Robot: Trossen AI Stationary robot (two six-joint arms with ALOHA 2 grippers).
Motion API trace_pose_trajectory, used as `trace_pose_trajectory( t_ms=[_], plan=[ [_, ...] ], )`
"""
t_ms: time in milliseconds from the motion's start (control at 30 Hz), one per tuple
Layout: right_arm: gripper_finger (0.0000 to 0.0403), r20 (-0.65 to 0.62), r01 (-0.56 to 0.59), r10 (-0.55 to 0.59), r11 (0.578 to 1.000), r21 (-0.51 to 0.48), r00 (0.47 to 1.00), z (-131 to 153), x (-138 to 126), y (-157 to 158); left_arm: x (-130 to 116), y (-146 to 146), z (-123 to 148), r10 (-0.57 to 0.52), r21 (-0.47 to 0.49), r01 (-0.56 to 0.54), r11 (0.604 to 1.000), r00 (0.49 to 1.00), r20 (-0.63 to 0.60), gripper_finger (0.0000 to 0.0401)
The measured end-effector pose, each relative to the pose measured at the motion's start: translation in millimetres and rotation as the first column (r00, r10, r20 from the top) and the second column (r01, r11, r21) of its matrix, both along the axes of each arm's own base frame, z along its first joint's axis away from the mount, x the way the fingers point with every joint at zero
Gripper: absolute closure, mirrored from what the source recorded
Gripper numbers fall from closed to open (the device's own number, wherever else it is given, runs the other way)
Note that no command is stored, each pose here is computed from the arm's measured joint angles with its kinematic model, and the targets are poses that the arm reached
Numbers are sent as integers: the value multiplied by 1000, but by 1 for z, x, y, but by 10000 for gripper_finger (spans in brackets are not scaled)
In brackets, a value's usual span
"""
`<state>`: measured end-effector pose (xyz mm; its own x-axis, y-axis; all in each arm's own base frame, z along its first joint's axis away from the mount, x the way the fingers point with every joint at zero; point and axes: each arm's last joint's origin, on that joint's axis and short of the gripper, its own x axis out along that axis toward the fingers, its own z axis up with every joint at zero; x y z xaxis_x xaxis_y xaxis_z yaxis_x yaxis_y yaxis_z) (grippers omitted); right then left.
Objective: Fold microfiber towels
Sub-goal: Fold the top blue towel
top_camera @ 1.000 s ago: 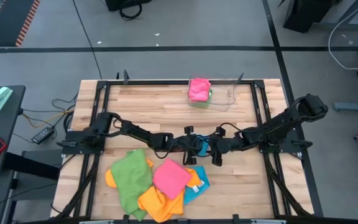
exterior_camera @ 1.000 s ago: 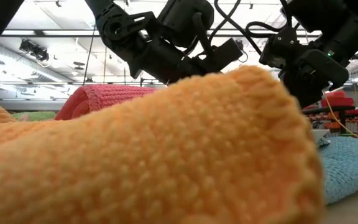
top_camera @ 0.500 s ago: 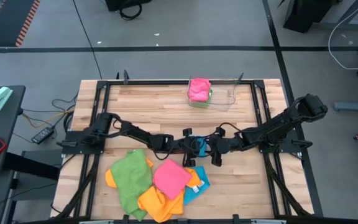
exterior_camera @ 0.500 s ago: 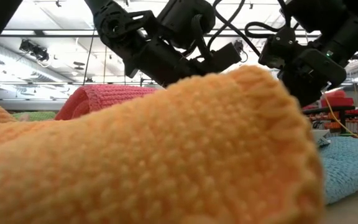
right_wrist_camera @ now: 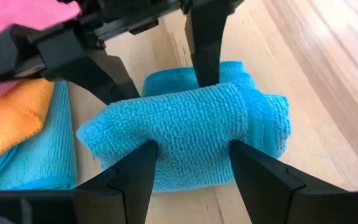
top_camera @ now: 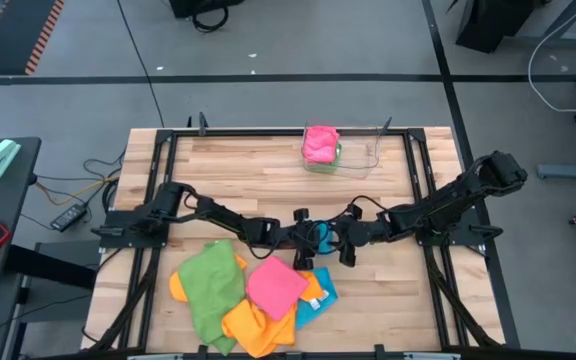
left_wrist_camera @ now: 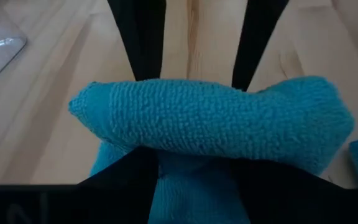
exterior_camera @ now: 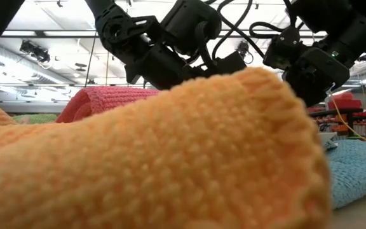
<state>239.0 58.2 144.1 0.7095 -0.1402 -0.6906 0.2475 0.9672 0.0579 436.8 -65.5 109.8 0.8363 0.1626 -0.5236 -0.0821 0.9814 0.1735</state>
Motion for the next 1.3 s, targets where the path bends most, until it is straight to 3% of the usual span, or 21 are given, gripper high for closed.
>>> trace_pose_trajectory(
  t_ms=[333,867,1133,1300],
  plan=[
    [187,-8,2,-2,1000,1,1000,-1,-1,0,-4,-3,0,-12,19,13,1000,998,-57,201],
    [187,-28,-1,1,1000,-1,1000,-2,-2,0,-23,-2,27,-11,38,19,999,980,-197,199],
    [187,-33,2,-2,1000,-1,999,-2,-2,0,-25,-13,40,-85,85,101,991,982,-171,213],
    [187,-33,-1,0,1000,-3,999,-2,-2,0,-19,-5,34,-73,79,85,993,987,-141,214]
  ],
)
